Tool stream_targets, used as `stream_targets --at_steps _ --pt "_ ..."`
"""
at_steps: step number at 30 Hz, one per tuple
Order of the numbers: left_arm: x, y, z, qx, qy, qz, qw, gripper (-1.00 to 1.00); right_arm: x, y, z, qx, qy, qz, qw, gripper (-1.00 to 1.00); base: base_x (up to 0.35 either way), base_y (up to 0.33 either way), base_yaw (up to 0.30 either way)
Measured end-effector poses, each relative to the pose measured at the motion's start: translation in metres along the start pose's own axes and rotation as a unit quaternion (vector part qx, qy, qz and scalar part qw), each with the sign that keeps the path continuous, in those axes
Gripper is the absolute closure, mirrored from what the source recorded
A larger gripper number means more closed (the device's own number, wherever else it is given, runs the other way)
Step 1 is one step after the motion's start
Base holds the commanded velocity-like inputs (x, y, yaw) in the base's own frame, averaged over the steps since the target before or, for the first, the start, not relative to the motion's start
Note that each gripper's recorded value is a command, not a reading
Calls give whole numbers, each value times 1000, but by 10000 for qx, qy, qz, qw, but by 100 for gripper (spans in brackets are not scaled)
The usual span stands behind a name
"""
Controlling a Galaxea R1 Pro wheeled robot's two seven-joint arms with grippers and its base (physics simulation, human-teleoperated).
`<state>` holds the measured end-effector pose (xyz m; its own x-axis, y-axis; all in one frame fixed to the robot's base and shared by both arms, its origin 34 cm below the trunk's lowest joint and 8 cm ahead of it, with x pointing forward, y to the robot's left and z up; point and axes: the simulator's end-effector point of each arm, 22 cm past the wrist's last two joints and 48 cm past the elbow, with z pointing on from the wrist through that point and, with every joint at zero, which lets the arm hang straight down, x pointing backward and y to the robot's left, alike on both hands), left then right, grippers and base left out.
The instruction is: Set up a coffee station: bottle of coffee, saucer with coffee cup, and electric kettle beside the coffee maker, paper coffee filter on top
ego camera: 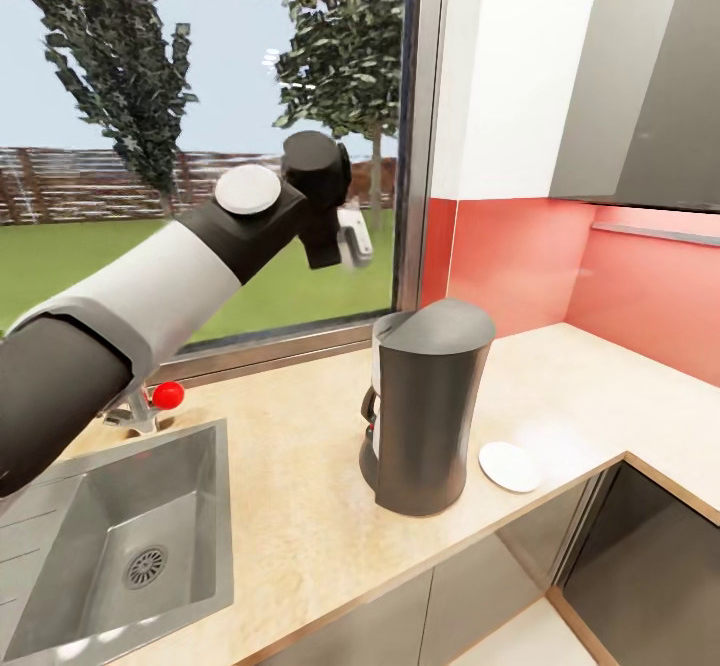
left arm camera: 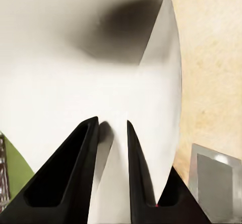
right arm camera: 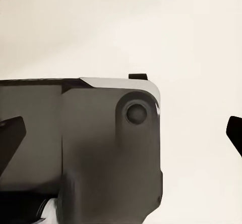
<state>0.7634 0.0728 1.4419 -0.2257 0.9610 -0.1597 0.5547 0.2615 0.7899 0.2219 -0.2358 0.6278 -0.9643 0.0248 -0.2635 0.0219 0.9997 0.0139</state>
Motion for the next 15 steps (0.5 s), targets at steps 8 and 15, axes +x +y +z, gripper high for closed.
stream_targets --at_steps 8,15 --pt "7 -7 0 55 246 102 9996 100 0 -1 0 9 -2 4 10000 -100 0 0 0" --pt "7 -11 3 112 241 129 9996 100 -1 -2 0 12 -5 17 10000 -100 0 0 -190"
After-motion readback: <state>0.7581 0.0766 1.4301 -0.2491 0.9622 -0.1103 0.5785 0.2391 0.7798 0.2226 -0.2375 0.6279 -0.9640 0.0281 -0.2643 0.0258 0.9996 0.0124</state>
